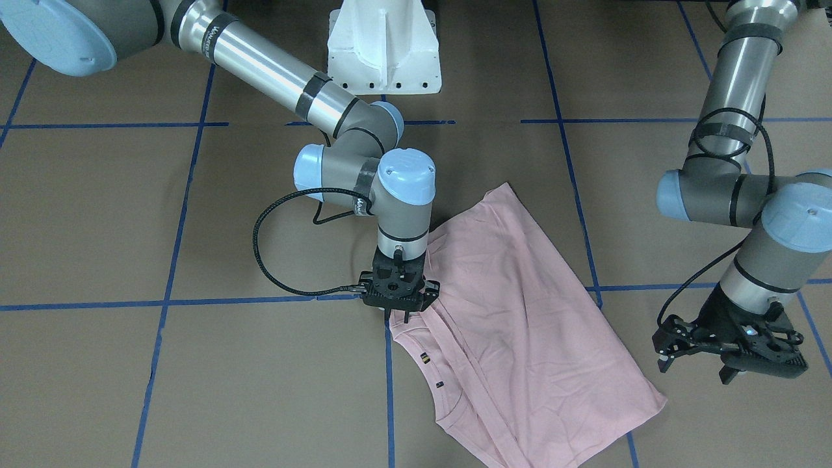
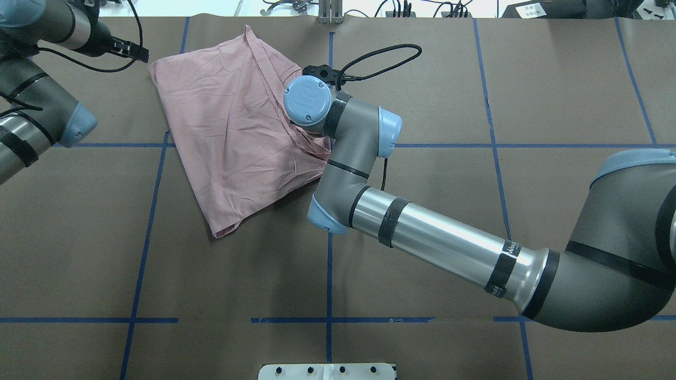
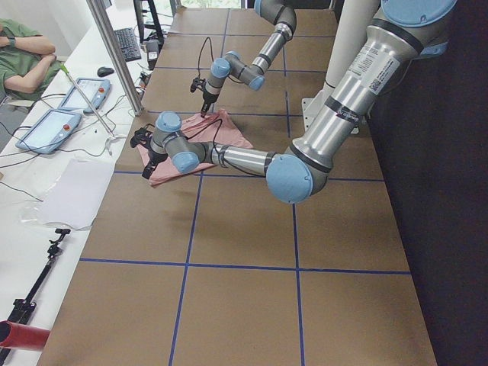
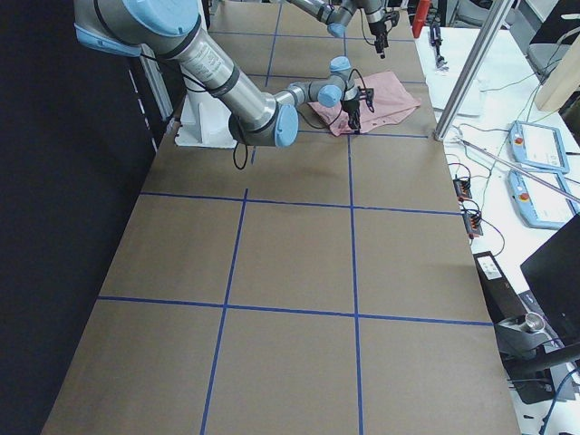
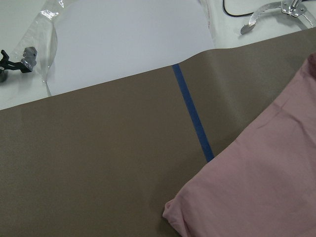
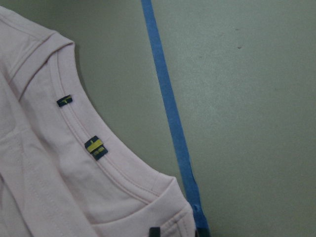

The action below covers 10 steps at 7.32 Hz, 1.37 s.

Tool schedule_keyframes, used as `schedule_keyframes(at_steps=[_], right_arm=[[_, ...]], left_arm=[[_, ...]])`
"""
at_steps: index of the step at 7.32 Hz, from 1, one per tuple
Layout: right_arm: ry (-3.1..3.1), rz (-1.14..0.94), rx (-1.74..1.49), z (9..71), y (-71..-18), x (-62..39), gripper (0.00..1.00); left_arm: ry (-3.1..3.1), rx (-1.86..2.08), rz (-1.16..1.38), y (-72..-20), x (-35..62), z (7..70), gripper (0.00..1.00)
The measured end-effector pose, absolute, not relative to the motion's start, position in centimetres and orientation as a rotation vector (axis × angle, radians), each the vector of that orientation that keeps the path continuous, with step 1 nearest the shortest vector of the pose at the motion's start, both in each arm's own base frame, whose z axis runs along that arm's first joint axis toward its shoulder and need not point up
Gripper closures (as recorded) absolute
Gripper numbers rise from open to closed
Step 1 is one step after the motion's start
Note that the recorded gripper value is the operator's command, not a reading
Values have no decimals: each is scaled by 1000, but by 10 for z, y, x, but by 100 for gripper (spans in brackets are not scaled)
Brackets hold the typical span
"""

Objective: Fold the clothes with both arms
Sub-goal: 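Reach the right gripper over the folded shirt to its collar edge, then drag the shirt collar edge with the right gripper toward the robot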

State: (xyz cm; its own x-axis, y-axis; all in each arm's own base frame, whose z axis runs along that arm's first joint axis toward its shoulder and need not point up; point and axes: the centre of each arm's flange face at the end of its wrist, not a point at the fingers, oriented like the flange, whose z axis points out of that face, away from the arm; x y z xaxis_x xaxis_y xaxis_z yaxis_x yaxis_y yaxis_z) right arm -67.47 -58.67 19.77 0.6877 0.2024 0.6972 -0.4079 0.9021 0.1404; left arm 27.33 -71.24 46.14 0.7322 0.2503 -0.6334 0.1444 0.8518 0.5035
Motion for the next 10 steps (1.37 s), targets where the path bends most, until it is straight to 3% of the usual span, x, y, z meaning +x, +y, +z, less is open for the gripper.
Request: schedule_keyframes(at_steps=[6, 8, 10], right_arm=[[-800, 329, 313, 184, -568, -655, 100], [-830, 317, 320, 212, -531, -615, 100], [-855, 284, 347, 260, -461, -568, 100]], left_arm=[[773, 564, 49, -705, 274, 458, 0], [776, 566, 52, -704, 275, 457, 0], [778, 566, 52, -703, 276, 456, 0]])
